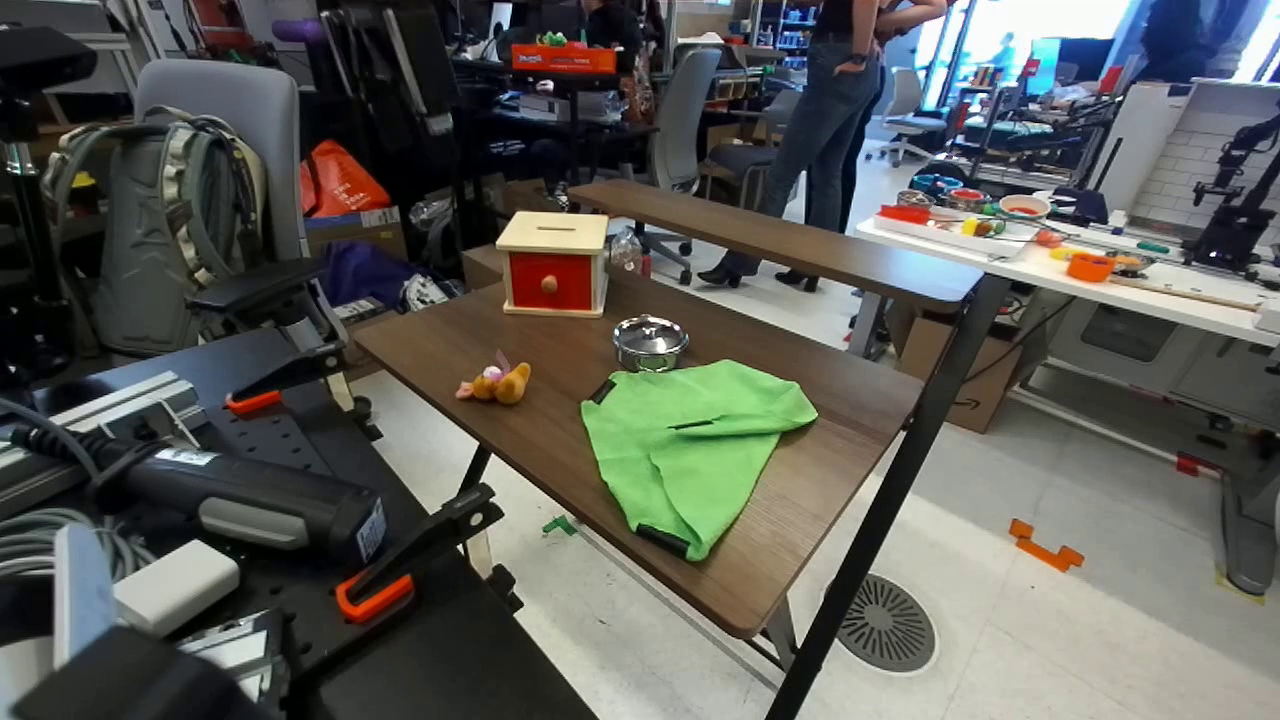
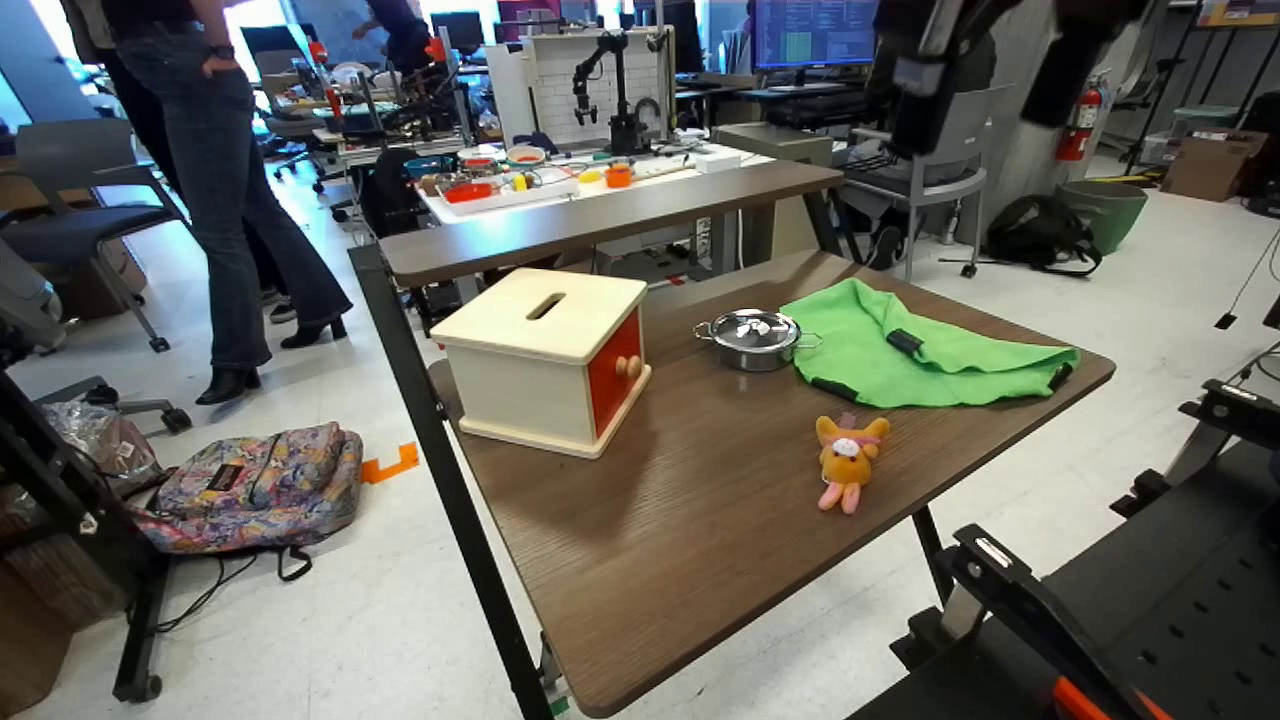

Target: Open the drawer

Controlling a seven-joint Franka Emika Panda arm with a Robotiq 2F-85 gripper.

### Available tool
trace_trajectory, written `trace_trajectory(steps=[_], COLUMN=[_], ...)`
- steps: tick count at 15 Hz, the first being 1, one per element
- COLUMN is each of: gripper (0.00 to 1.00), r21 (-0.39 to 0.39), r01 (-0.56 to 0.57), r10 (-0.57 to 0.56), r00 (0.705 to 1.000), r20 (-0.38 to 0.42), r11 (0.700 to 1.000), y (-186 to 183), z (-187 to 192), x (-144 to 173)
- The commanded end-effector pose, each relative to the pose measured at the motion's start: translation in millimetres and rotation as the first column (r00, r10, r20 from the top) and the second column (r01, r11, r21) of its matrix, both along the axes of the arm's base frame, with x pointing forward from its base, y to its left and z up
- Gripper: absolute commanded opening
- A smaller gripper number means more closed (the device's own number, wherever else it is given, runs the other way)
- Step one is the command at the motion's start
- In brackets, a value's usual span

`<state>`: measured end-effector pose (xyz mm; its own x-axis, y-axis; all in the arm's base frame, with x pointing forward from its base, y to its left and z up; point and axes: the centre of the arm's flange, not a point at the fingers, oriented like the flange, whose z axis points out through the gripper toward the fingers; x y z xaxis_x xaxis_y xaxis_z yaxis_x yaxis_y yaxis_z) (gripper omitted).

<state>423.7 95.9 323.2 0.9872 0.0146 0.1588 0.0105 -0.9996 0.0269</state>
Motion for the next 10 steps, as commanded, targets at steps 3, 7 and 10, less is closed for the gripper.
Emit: trace_trajectory(steps=[3, 7, 10], gripper=[1.00, 1.00, 1.00], r21=[0.236, 0.250, 0.268], r01=[-0.055, -0.085, -0.100], r10=[0.085, 0.125, 0.153], r00=[0.989, 0.981, 0.971], r20=[-0.119, -0.151, -0.182], r11=[0.970, 0.964, 0.958], y=[11, 18, 20], z=[-84, -101, -120], x=[76, 67, 82])
